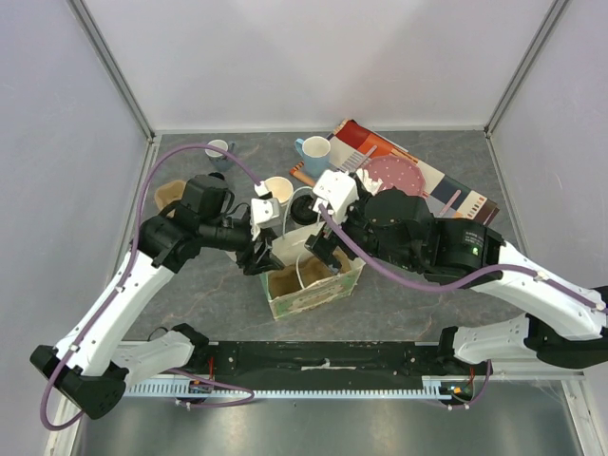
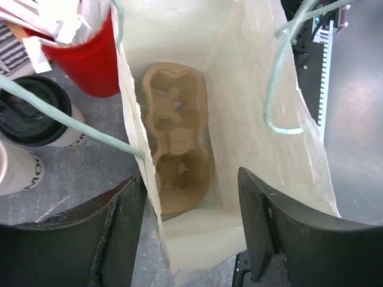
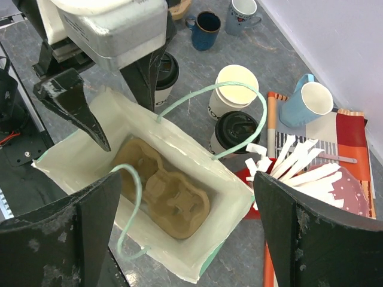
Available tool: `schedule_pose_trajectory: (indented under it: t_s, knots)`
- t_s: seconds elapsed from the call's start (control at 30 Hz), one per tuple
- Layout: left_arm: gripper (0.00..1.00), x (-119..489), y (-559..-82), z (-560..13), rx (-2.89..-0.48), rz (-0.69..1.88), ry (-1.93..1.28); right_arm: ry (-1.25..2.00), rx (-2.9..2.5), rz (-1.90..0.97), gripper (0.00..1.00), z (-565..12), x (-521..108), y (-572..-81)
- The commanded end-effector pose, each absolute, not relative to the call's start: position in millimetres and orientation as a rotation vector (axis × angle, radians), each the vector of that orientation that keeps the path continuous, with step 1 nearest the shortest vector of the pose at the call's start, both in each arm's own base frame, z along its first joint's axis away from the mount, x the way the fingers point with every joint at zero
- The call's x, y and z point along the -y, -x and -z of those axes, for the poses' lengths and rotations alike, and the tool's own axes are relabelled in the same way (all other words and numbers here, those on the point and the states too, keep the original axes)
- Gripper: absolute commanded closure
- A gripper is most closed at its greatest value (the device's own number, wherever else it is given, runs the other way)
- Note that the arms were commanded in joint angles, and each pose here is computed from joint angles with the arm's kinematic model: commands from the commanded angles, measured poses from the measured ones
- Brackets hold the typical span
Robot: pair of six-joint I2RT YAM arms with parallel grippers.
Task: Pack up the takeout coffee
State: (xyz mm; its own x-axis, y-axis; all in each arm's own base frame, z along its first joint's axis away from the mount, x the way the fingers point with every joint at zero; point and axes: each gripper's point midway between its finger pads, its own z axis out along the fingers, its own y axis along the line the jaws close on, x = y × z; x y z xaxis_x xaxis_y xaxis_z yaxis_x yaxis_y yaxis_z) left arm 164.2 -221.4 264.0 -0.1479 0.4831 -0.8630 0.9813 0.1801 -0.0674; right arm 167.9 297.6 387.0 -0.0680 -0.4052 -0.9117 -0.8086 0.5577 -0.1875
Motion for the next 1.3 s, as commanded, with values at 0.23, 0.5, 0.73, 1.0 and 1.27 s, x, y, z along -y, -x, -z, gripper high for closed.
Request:
schedule_pose_trajectory:
  t_s: [0.23, 0.5, 0.73, 1.0, 1.27]
  knots:
    - [0.12, 218.0, -169.7, -314.8, -1.669, 0.817, -1.291, 1.018, -1.586, -0.500, 0.02, -419.3, -312.4, -172.1]
    - [0.00, 213.4, -177.1, -334.0, -1.680, 0.797, -1.193, 1.014, -1.582, -0.489, 0.02, -419.7, -312.2, -183.1]
    - [0.00, 202.6, -184.9, -355.6, -1.685, 0.748, -1.059, 0.969, -1.543, -0.524, 0.02, -433.0, -310.4, -197.6]
    - [0.05, 148.8, -252.0, -313.2, -1.900, 0.623, -0.891, 0.860, -1.471, -0.495, 0.02, -456.7, -295.0, -253.4]
    - [0.16, 140.4, -294.8, -298.4, -1.778, 0.872, -1.139, 0.853, -1.469, -0.583, 0.02, -461.6, -279.0, -327.1]
